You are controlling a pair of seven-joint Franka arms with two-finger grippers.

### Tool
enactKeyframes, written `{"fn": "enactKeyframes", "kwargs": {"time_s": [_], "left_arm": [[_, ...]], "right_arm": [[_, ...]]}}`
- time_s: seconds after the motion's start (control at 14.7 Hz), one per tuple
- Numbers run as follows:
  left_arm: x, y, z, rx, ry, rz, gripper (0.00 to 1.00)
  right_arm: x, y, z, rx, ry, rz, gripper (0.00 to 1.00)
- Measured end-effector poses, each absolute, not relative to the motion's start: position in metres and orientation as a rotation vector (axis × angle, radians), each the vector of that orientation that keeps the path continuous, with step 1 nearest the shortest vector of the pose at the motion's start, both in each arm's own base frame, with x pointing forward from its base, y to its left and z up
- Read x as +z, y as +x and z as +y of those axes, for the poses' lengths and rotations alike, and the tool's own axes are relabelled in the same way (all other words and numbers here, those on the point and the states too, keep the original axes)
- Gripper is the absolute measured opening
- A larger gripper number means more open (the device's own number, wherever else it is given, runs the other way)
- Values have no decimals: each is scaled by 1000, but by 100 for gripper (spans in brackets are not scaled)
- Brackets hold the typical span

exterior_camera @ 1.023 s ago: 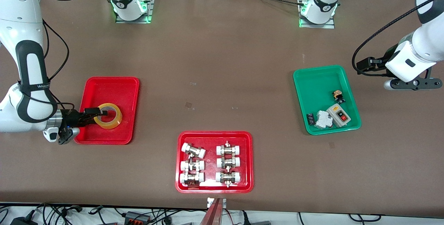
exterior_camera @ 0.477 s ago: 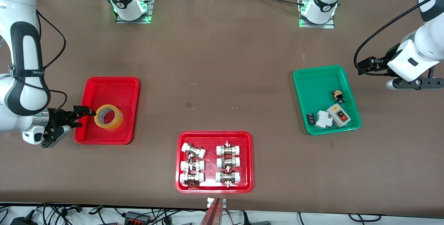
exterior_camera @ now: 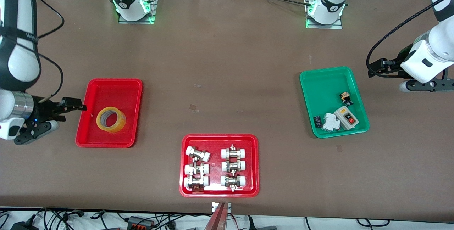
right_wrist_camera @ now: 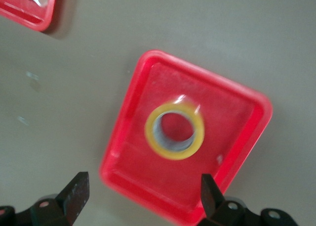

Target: Left arm passes tape to right arm into tray

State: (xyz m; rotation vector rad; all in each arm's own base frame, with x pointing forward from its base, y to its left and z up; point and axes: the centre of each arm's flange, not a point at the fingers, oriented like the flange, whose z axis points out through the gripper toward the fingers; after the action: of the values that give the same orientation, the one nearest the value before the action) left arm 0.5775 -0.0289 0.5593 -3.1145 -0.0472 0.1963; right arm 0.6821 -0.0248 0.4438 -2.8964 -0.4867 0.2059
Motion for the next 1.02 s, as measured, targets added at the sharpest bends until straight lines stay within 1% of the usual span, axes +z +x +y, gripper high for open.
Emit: {"fn": "enactKeyframes", "kwargs": {"time_s": [0.27,0.48,0.75,1.02], "left_arm": [[559,577,-30,196,-3115,-43,100],[559,578,-30,196,-3115,-43,100],[559,578,-30,196,-3115,-43,100],[559,578,-30,196,-3115,-43,100]], "right_arm": [[465,669,20,307,-2982,-210,100],[501,658,35,312,-3035,-132,100],[579,643,11,161,-3096,-85,100],[604,639,-9,62,-3108,3,100]]}}
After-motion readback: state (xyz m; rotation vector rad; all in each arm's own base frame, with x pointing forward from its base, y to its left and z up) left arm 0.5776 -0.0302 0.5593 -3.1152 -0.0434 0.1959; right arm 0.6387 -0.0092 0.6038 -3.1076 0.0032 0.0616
